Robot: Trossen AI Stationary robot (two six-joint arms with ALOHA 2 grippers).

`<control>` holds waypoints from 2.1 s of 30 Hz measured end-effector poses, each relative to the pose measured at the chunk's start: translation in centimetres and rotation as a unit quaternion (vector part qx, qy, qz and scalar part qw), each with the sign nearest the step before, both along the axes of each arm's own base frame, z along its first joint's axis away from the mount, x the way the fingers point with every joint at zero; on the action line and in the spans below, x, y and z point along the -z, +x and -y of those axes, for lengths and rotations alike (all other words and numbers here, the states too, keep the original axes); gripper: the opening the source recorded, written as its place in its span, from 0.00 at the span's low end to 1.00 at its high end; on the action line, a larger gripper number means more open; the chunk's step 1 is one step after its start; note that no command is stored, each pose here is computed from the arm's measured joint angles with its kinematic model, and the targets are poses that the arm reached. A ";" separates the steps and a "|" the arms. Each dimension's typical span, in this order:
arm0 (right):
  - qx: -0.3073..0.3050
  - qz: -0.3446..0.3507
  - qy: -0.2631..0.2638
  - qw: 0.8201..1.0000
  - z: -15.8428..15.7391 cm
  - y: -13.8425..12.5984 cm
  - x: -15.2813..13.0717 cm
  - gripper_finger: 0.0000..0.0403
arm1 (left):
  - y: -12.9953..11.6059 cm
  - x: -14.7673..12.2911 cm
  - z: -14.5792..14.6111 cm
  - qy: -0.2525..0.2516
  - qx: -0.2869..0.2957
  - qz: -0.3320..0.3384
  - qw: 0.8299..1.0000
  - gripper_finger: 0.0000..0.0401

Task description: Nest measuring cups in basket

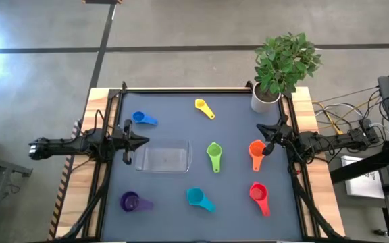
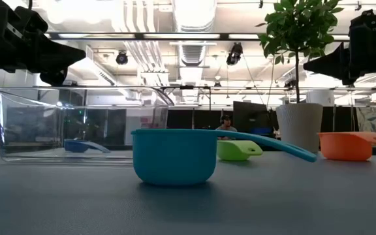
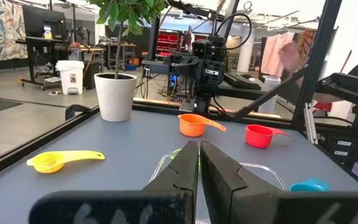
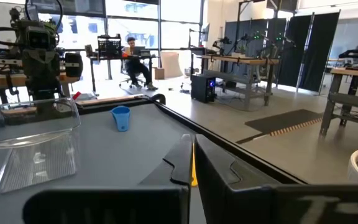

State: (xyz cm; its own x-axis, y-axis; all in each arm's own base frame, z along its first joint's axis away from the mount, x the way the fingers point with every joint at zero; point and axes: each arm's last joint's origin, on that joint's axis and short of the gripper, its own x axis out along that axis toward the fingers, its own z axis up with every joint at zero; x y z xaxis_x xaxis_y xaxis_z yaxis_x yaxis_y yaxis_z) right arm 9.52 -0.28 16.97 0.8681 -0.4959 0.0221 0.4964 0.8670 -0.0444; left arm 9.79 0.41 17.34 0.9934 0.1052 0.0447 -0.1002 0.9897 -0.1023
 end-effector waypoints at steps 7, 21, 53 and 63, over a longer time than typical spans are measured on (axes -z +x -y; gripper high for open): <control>0.000 0.000 0.001 1.000 0.0 0.0 0.0 0.02 | 0.0 0.0 0.0 0.000 0.000 0.000 1.000 0.00; 0.000 0.000 0.000 1.000 0.0 0.0 0.0 0.02 | 0.0 0.0 0.0 0.000 0.000 0.000 1.000 0.00; 0.000 0.000 0.000 1.000 0.0 0.0 0.0 0.02 | 0.0 -0.2 0.0 0.000 -0.003 0.012 1.000 0.00; 0.000 -0.031 -0.005 0.999 -0.1 0.4 0.4 0.02 | 0.0 -0.3 0.0 -0.007 -0.002 0.017 1.000 0.00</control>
